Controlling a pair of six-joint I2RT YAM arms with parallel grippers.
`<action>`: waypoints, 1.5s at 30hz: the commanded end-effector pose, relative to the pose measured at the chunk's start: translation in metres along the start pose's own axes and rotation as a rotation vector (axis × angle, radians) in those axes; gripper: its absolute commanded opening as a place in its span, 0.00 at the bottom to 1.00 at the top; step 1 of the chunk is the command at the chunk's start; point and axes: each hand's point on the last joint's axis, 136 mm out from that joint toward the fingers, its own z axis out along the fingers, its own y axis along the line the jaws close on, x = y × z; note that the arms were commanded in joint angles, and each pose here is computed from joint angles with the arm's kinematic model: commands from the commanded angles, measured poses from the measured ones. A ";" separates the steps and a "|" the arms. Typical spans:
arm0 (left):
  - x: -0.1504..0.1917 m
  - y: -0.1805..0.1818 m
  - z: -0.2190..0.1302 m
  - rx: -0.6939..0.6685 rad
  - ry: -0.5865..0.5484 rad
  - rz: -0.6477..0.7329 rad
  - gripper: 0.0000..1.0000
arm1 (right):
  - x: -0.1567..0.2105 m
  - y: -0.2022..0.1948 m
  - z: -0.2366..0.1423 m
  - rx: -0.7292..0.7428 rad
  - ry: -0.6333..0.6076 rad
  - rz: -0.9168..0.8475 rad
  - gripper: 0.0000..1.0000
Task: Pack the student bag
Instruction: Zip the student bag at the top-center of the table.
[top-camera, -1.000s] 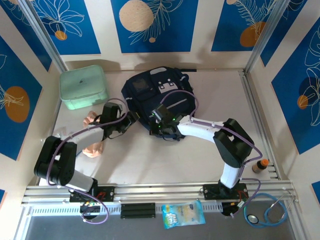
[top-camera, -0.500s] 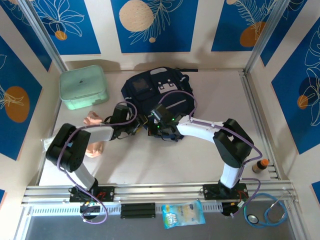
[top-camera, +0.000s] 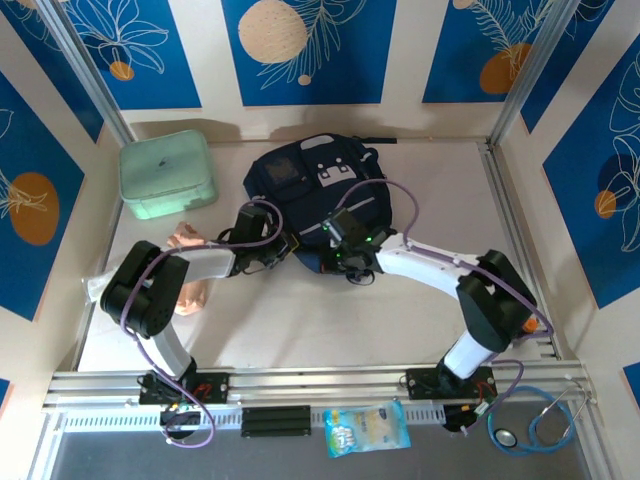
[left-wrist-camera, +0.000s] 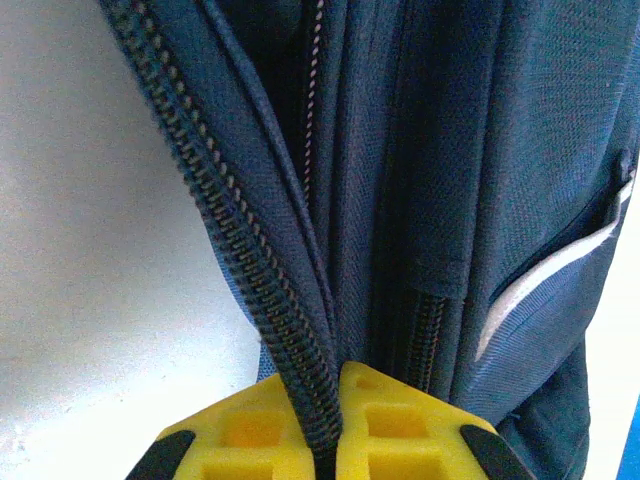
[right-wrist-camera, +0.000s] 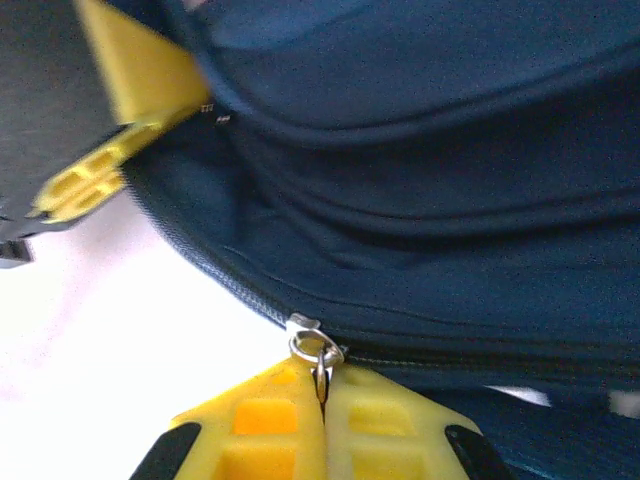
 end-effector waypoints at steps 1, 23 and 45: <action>-0.023 -0.006 -0.001 0.002 -0.077 0.033 0.00 | 0.014 -0.051 -0.019 0.181 0.042 -0.013 0.00; -0.031 0.008 -0.030 -0.091 -0.026 0.172 0.41 | -0.036 -0.045 -0.022 -0.016 -0.054 0.031 0.00; 0.007 -0.049 -0.065 0.067 0.332 1.179 0.54 | -0.032 0.036 -0.005 -0.413 -0.006 0.001 0.00</action>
